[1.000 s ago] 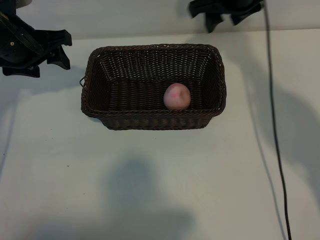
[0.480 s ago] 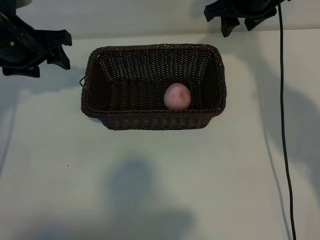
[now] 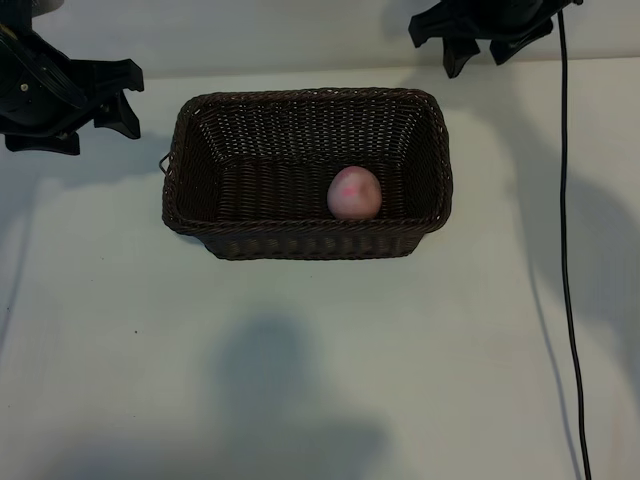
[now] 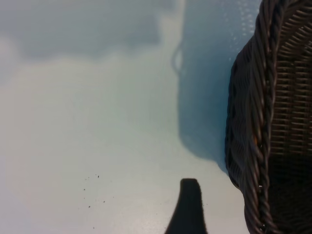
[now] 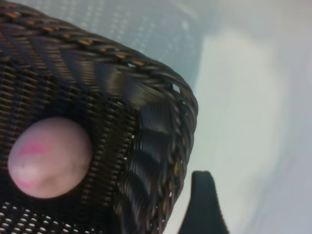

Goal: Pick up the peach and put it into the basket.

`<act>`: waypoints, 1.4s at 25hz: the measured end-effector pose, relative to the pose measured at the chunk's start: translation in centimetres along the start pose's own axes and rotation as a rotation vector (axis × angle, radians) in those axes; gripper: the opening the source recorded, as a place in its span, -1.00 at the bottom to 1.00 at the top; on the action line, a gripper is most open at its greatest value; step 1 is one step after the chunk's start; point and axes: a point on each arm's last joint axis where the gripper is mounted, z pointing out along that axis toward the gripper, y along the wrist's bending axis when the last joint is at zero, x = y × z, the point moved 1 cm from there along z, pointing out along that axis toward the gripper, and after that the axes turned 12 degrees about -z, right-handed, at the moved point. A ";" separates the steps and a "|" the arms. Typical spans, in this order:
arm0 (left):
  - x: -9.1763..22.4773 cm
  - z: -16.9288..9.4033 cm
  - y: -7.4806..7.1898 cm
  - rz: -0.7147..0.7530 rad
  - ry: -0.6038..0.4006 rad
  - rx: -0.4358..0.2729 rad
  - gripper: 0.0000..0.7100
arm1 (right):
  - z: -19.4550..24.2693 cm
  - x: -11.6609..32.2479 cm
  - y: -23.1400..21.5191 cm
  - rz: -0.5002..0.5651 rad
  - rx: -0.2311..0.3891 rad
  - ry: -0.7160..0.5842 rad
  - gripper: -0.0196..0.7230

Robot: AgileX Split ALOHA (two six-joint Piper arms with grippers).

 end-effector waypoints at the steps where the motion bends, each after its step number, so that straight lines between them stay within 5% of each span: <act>1: 0.0 0.0 0.0 0.000 0.000 0.000 0.65 | 0.4 0.0 0.0 0.003 -0.002 0.009 0.43; 35: 0.0 0.0 0.0 0.003 0.000 0.000 0.65 | 1.6 0.2 -0.1 0.027 0.008 0.038 0.42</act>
